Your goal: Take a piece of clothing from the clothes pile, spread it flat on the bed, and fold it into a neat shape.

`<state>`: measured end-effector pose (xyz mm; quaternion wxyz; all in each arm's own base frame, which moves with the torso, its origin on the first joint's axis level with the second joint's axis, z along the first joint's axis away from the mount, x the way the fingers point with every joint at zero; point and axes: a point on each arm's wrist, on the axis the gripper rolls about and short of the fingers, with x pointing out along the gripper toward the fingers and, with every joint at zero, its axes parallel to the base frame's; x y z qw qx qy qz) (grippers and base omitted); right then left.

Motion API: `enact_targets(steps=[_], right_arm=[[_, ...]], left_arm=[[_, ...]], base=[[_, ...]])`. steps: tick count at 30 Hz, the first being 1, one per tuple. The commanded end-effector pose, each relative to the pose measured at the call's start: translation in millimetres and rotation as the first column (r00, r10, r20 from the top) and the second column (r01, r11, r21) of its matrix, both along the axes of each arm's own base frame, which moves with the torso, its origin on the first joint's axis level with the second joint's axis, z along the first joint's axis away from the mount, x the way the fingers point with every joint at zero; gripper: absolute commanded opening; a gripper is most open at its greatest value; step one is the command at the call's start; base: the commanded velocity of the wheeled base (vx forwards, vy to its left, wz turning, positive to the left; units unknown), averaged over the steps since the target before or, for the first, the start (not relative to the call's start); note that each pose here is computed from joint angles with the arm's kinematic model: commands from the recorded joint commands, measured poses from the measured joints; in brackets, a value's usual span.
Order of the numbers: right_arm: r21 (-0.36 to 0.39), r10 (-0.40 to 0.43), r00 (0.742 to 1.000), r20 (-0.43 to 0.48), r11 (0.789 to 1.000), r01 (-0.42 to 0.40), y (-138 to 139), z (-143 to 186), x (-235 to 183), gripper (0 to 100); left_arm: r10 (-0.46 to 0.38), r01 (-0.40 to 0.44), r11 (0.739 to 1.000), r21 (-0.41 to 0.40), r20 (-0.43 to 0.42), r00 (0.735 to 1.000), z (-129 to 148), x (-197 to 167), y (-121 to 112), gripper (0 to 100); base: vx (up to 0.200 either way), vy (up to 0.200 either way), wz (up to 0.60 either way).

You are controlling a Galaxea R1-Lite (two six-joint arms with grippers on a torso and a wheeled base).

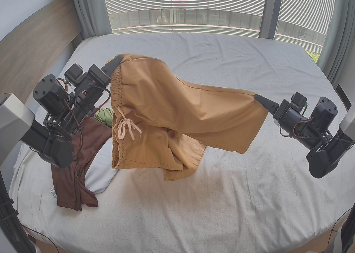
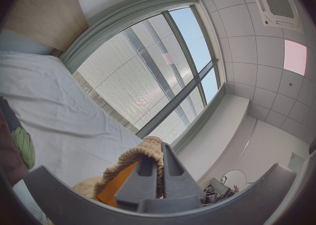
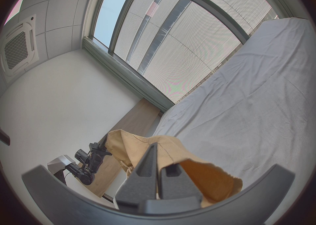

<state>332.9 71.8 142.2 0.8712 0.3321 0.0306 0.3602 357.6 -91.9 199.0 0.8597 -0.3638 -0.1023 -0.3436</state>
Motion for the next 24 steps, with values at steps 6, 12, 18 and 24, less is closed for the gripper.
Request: enact_targets(steps=[6, 12, 18, 24], right_arm=[[-0.006, -0.012, 1.000, -0.018, 1.000, 0.012, -2, -9, 7, 0], [0.001, -0.032, 0.999, 0.016, 0.999, 0.032, -8, -2, 13, 0], [0.008, -0.041, 0.998, 0.053, 0.999, 0.041, -10, 5, 22, 0], [0.010, -0.060, 0.996, 0.067, 0.998, 0.059, -17, 8, 24, 0]], left_arm=[[0.028, -0.028, 1.000, 0.014, -0.019, 0.999, -9, 5, 9, 0], [0.043, -0.044, 0.997, 0.068, 0.008, 0.999, -10, 4, 12, 0], [0.028, -0.024, 0.993, 0.118, -0.034, 0.999, -24, 4, 31, 0], [0.031, -0.024, 0.986, 0.165, -0.037, 0.999, -29, -2, 43, 0]], base=[[0.000, 0.000, 0.00], [0.000, 0.000, 0.00], [0.000, 0.000, 0.00], [0.000, 0.000, 0.00]])
